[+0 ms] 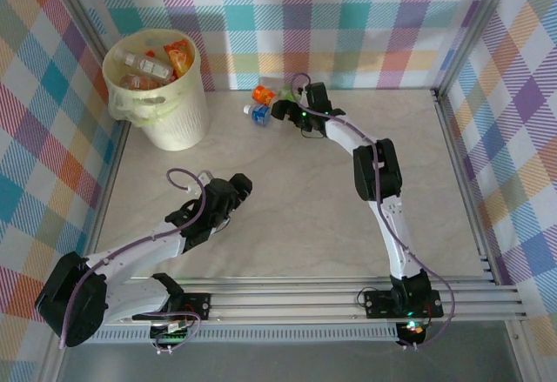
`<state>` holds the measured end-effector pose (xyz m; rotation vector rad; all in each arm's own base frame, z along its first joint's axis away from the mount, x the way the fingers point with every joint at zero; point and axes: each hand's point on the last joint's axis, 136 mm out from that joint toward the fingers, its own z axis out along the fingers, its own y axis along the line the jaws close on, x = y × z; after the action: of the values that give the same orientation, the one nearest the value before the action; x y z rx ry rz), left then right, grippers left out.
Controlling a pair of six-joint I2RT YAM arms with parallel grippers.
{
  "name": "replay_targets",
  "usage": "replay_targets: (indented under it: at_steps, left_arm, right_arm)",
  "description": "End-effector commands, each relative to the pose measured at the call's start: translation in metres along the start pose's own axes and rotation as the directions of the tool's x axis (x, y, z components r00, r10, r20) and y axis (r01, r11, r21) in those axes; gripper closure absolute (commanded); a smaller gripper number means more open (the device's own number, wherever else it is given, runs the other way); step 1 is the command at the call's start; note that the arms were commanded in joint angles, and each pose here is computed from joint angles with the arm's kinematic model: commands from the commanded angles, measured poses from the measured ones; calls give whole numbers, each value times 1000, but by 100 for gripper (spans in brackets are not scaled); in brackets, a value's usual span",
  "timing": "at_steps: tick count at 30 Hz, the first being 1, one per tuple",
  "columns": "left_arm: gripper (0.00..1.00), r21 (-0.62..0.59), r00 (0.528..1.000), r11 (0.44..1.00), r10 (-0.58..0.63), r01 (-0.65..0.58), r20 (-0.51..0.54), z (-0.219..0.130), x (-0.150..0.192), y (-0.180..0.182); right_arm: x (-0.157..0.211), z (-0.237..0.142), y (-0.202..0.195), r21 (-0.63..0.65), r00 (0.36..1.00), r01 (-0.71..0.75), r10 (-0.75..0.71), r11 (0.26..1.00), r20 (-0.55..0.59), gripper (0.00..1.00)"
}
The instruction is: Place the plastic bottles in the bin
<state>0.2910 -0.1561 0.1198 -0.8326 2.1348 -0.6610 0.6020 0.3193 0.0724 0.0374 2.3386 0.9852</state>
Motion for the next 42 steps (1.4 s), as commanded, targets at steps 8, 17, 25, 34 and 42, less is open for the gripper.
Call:
replay_targets:
  at_steps: [8,17,25,34,42]
  left_arm:
    - [0,34,993,994,105,-107,44,-13,-19,-24]
    - [0,15,994,994,110,-110,-13,0,-17,-19]
    - [0,7,995,996,91,-91,-27,2,-20,-13]
    - [0,1,997,997,74,-74,-19,-2,-28,-5]
    - [0,-22,998,998,54,-54,10,-6,-35,7]
  right_arm:
    - [21,5,26,-135,984,139,-151,981,-89,0]
    - [36,9,30,-43,951,285,-288,958,-111,1]
    - [49,15,38,33,924,362,-354,932,-146,7]
    - [70,17,49,47,890,422,-404,905,-213,5]
    - [80,19,31,164,898,406,-358,899,-258,17]
